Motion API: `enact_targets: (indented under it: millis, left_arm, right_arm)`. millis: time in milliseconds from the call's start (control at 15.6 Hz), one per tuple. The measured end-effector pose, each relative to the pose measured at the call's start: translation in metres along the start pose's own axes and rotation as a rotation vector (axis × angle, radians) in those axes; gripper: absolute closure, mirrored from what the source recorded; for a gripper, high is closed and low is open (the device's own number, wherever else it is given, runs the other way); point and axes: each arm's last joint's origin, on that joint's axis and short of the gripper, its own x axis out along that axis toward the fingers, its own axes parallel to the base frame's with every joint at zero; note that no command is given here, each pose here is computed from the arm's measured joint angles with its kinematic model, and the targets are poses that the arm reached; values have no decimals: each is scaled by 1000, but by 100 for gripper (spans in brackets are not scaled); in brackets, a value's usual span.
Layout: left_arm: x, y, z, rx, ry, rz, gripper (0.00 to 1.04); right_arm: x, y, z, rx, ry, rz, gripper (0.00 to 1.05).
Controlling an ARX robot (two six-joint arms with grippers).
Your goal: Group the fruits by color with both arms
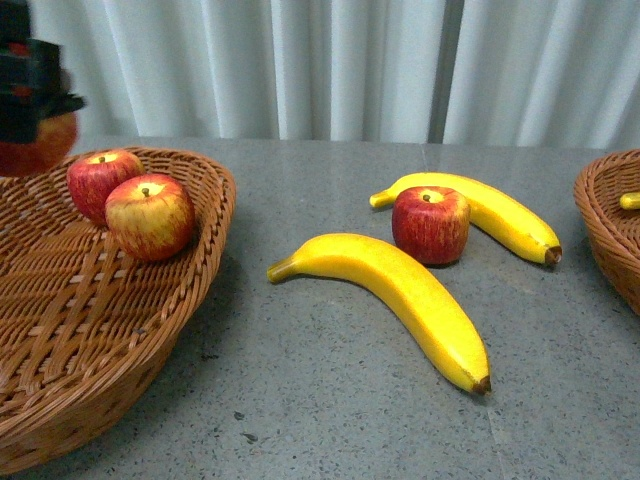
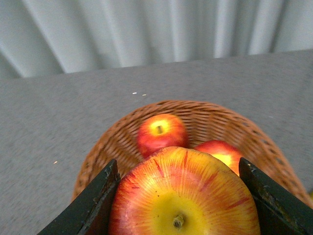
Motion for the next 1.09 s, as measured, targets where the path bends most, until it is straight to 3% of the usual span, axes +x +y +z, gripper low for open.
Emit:
enact_targets:
  millis: [193, 385, 578, 706, 834, 963, 1091]
  left_arm:
    - [-4, 39, -27, -153, 49, 153, 40]
    - [3, 39, -41, -175, 79, 140, 39]
    - [5, 31, -41, -164, 84, 110, 5]
    - [0, 22, -31, -150, 66, 77, 7]
    - [-4, 6, 2, -131, -67, 1, 7]
    - [3, -22, 32, -76, -175, -153, 7]
    - [29, -64, 29, 18, -93, -362, 7]
  right_arm:
    - [0, 0, 0, 0, 0, 0, 7]
    - [0, 0, 0, 0, 0, 0, 7]
    - [0, 0, 0, 0, 0, 0, 7]
    - [0, 0, 0, 0, 0, 0, 7]
    - [0, 0, 0, 0, 0, 0, 7]
    - [0, 0, 0, 0, 0, 0, 7]
    - [0, 0, 0, 0, 0, 0, 7]
